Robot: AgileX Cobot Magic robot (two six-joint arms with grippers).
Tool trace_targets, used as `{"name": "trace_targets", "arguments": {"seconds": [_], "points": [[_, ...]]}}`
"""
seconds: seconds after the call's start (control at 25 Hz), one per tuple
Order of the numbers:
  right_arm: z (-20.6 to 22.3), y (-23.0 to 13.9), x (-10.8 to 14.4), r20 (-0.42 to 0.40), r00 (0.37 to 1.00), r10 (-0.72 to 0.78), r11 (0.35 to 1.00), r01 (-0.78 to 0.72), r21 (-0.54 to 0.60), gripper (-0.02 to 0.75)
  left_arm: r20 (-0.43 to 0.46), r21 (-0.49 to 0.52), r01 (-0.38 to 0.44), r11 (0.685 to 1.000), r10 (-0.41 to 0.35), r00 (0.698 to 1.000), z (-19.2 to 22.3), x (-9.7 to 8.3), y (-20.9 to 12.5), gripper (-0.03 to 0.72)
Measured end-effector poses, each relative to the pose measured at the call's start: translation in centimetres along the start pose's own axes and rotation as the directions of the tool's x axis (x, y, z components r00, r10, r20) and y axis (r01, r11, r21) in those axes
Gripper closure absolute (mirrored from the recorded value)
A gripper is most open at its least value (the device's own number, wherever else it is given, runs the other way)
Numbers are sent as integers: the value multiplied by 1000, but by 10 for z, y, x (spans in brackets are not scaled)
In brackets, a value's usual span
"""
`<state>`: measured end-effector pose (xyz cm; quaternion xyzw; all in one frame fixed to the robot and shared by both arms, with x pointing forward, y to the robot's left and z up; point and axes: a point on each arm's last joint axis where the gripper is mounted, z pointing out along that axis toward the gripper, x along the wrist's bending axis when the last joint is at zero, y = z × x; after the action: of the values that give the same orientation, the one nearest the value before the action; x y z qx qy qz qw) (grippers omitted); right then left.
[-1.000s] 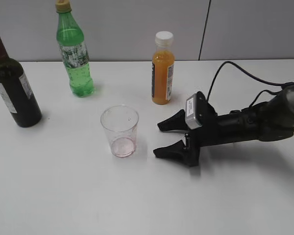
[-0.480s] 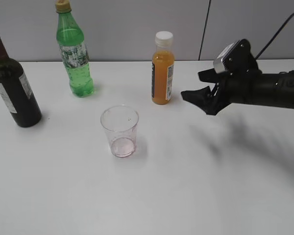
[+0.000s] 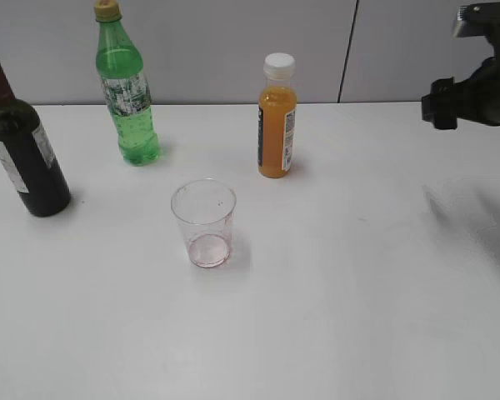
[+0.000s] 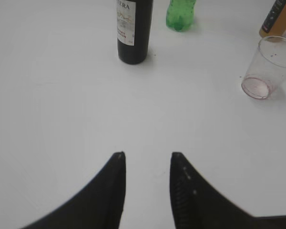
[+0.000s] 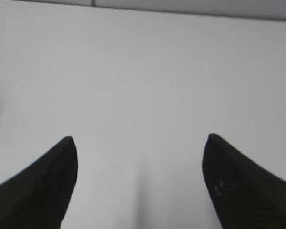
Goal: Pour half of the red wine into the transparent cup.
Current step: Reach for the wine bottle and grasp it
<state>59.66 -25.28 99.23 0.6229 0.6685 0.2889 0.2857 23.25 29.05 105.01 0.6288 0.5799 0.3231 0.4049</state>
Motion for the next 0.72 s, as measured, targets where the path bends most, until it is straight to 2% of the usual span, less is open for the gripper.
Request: {"name": "trace_targets", "arguments": {"seconds": [0.08,0.12,0.2,0.32,0.48,0.56,0.72], "points": [[-7,10,-7,59,998,37,992,-44,115,126,0,0,0,1000,0,1000,0,0,0,449],[-12,19,-9,58,997,47,987,-55,152,126,0,0,0,1000,0,1000,0,0,0,449],[-23,31,-10,-7,996,85,963,-80,257,126,0,0,0,1000,0,1000,0,0,0,449],[-42,53,-11,-96,986,140,936,-100,338,128,0,0,0,1000,0,1000,0,0,0,449],[-69,62,-15,-107,990,95,896,-38,443,137,0,0,0,1000,0,1000,0,0,0,449],[-90,61,-16,-103,991,81,891,-26,453,139,0,0,0,1000,0,1000,0,0,0,449],[-144,47,-20,-71,996,52,920,-20,392,143,0,0,0,1000,0,1000,0,0,0,449]]}}
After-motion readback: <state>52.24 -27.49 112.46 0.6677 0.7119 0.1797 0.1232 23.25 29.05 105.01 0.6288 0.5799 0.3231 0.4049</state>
